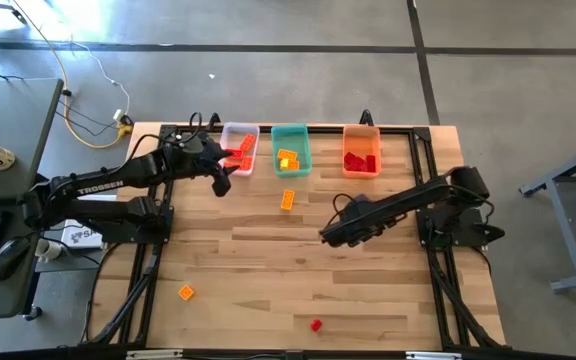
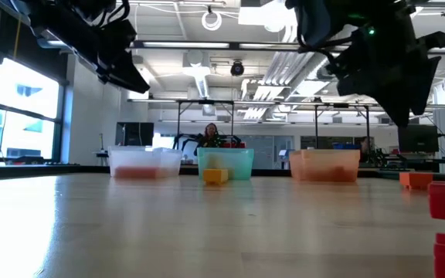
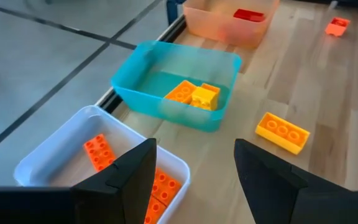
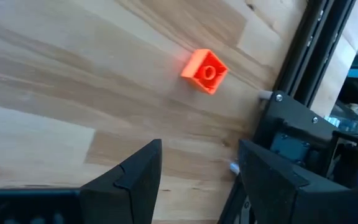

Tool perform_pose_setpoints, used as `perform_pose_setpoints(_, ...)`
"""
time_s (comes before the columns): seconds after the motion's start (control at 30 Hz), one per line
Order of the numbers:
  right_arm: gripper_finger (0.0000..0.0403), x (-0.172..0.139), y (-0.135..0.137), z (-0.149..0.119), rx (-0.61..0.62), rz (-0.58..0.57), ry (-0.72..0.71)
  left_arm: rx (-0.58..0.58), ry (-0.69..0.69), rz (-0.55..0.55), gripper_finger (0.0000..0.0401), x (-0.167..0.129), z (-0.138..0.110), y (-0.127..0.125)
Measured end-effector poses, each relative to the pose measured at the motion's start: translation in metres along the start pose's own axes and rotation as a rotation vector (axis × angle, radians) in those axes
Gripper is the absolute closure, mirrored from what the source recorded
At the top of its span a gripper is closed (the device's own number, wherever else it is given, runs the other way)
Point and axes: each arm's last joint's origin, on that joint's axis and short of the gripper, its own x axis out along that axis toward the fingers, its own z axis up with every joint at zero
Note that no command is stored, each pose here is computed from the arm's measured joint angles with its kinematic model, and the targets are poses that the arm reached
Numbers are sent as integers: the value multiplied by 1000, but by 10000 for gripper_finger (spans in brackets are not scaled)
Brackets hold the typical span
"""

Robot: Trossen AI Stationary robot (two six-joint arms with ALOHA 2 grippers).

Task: Sort & place blocks by color
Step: Put the orange game piece into the transparent bin

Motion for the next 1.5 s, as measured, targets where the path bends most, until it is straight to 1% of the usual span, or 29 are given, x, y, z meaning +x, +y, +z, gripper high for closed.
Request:
perform_pose_setpoints(0.2, 206, 11, -27, 2, 71, 52, 3, 0, 2, 20, 199, 0, 0, 1)
perform_pose_setpoints(0.33, 206, 21, -43, 3, 150, 141, 8, 0, 1, 23, 199, 0, 0, 1)
perform_pose_setpoints(0.5, 206, 35, -55, 3, 248, 270, 2, 0, 1, 23, 199, 0, 0, 1)
perform_pose_setpoints(0.63, 206, 47, -62, 3, 306, 318, -6, 0, 1, 24, 199, 0, 0, 1)
perform_pose_setpoints(0.8, 203, 62, -68, 6, 344, 330, 6, 0, 1, 27, 199, 0, 0, 1)
perform_pose_setpoints(1.03, 179, 80, -66, 15, 403, 361, 12, 0, 3, 51, 199, 0, 0, 1)
perform_pose_setpoints(1.17, 167, 88, -69, 18, 434, 336, 27, 0, 3, 53, 199, 0, 0, 2)
perform_pose_setpoints(1.27, 165, 92, -71, 21, 458, 323, 23, 0, 3, 53, 199, 0, 0, 2)
perform_pose_setpoints(1.37, 165, 96, -70, 24, 475, 342, 10, 1, 3, 54, 199, 0, 0, 2)
perform_pose_setpoints(1.5, 165, 104, -70, 26, 490, 348, 18, 2, 5, 82, 199, 0, 0, 2)
